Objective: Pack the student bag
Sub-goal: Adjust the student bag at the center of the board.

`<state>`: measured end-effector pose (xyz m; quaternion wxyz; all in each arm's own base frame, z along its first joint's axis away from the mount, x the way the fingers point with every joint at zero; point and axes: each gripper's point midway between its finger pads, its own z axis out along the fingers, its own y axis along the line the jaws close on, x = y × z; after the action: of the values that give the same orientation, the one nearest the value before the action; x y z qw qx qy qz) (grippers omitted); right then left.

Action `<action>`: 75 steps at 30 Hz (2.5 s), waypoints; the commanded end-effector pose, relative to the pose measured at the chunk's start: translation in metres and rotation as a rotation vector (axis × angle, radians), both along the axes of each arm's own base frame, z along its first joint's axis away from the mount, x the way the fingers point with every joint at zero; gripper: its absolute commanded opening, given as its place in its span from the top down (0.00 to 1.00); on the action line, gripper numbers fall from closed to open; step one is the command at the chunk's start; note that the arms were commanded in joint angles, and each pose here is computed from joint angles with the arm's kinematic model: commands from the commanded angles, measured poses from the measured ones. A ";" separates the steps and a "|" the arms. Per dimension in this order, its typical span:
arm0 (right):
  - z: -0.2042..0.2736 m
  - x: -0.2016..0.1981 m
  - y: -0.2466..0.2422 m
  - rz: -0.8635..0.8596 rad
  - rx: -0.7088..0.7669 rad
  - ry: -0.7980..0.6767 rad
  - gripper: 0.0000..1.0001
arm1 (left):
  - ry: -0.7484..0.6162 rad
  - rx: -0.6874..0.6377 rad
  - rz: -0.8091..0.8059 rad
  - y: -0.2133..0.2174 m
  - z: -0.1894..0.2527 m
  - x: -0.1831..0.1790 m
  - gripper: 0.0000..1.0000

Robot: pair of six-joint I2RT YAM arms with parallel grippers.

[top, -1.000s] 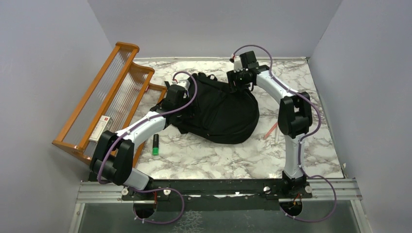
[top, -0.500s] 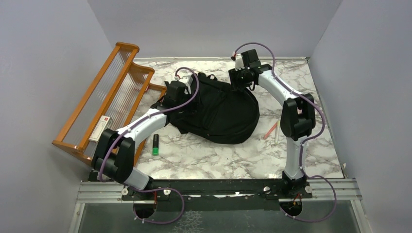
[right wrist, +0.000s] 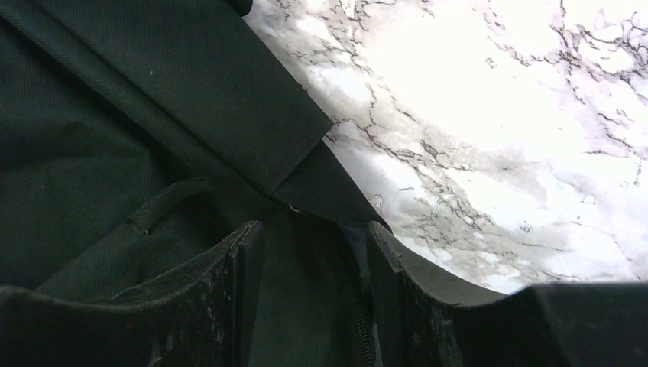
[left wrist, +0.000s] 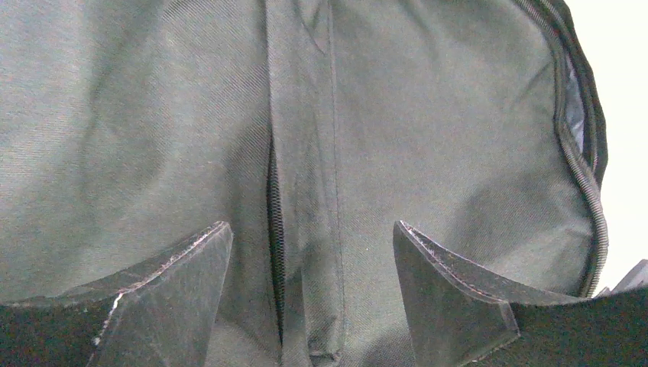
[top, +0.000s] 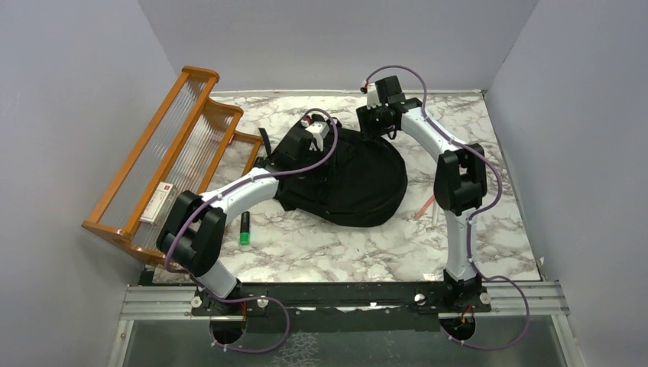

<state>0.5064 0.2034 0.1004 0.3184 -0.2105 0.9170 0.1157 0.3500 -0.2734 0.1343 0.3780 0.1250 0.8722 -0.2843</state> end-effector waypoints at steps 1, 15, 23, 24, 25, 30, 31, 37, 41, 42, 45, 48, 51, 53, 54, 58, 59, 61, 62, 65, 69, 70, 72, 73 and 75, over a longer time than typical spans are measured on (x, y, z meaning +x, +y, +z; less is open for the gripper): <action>-0.008 0.007 -0.002 -0.017 -0.014 0.019 0.44 | -0.024 0.015 -0.035 -0.011 -0.004 0.004 0.21; 0.011 -0.031 0.015 0.100 0.114 0.023 0.44 | 0.007 0.055 -0.011 -0.005 -0.024 0.002 0.22; -0.005 -0.010 -0.015 -0.018 -0.040 -0.012 0.43 | 0.021 0.070 -0.014 -0.003 -0.033 0.000 0.25; -0.004 -0.006 -0.016 -0.026 -0.049 -0.021 0.43 | 0.020 0.071 -0.014 -0.003 -0.033 0.000 0.25; -0.004 -0.002 -0.016 -0.031 -0.056 -0.028 0.43 | 0.021 0.072 -0.014 -0.003 -0.033 0.000 0.25; -0.003 0.012 -0.012 -0.032 -0.054 -0.047 0.42 | 0.023 0.075 -0.013 -0.002 -0.033 0.000 0.26; -0.004 0.014 -0.010 -0.027 -0.051 -0.048 0.41 | 0.023 0.075 -0.013 -0.002 -0.034 0.000 0.26; -0.016 0.020 -0.009 -0.013 -0.065 -0.034 0.41 | 0.027 0.079 -0.012 -0.001 -0.036 -0.001 0.26; -0.025 0.015 -0.009 0.002 -0.072 -0.005 0.41 | 0.029 0.077 -0.013 -0.002 -0.036 -0.001 0.26; -0.028 0.012 -0.009 0.006 -0.070 0.006 0.41 | 0.031 0.077 -0.015 -0.002 -0.036 -0.001 0.26; -0.028 0.006 -0.008 0.008 -0.060 0.013 0.41 | 0.033 0.076 -0.018 -0.003 -0.037 -0.001 0.26; -0.020 0.002 -0.007 0.015 -0.039 -0.009 0.41 | 0.036 0.075 -0.022 -0.004 -0.038 -0.001 0.26; -0.015 -0.004 -0.003 0.036 -0.017 -0.001 0.41 | 0.040 0.074 -0.024 -0.004 -0.039 -0.001 0.26; -0.011 -0.009 0.001 0.058 0.007 0.004 0.41 | 0.040 0.075 -0.023 -0.004 -0.039 -0.001 0.26; -0.011 -0.011 0.001 0.062 0.013 0.006 0.42 | 0.042 0.075 -0.023 -0.004 -0.039 -0.002 0.26; -0.014 -0.014 -0.003 0.051 -0.007 0.014 0.42 | 0.043 0.069 -0.022 -0.005 -0.039 -0.002 0.26; -0.015 -0.013 -0.006 0.040 -0.021 0.009 0.42 | 0.044 0.068 -0.024 -0.005 -0.039 -0.002 0.26; -0.019 -0.010 -0.012 0.019 -0.047 0.005 0.42 | 0.046 0.068 -0.027 -0.006 -0.040 -0.002 0.26; -0.019 -0.008 -0.014 0.008 -0.059 -0.003 0.41 | 0.046 0.069 -0.026 -0.005 -0.040 -0.002 0.26; -0.021 -0.001 -0.020 -0.014 -0.093 -0.020 0.41 | 0.043 0.070 -0.029 -0.005 -0.039 -0.002 0.26; -0.025 0.008 -0.019 -0.013 -0.106 -0.020 0.41 | 0.042 0.069 -0.030 -0.006 -0.038 -0.002 0.26; -0.027 0.009 -0.018 -0.008 -0.102 -0.019 0.41 | 0.043 0.069 -0.029 -0.006 -0.039 -0.002 0.26; -0.030 0.011 -0.012 0.015 -0.086 -0.007 0.41 | 0.044 0.069 -0.028 -0.005 -0.039 -0.002 0.26; -0.031 0.011 -0.009 0.028 -0.076 -0.001 0.41 | 0.044 0.070 -0.027 -0.005 -0.039 -0.003 0.26; -0.035 0.010 -0.003 0.052 -0.054 0.021 0.43 | 0.045 0.069 -0.027 -0.004 -0.039 -0.004 0.26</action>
<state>0.5081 0.1943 0.0714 0.3042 -0.2259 0.9213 0.0871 0.3483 -0.2784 0.1010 0.3541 0.1396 0.8867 -0.2623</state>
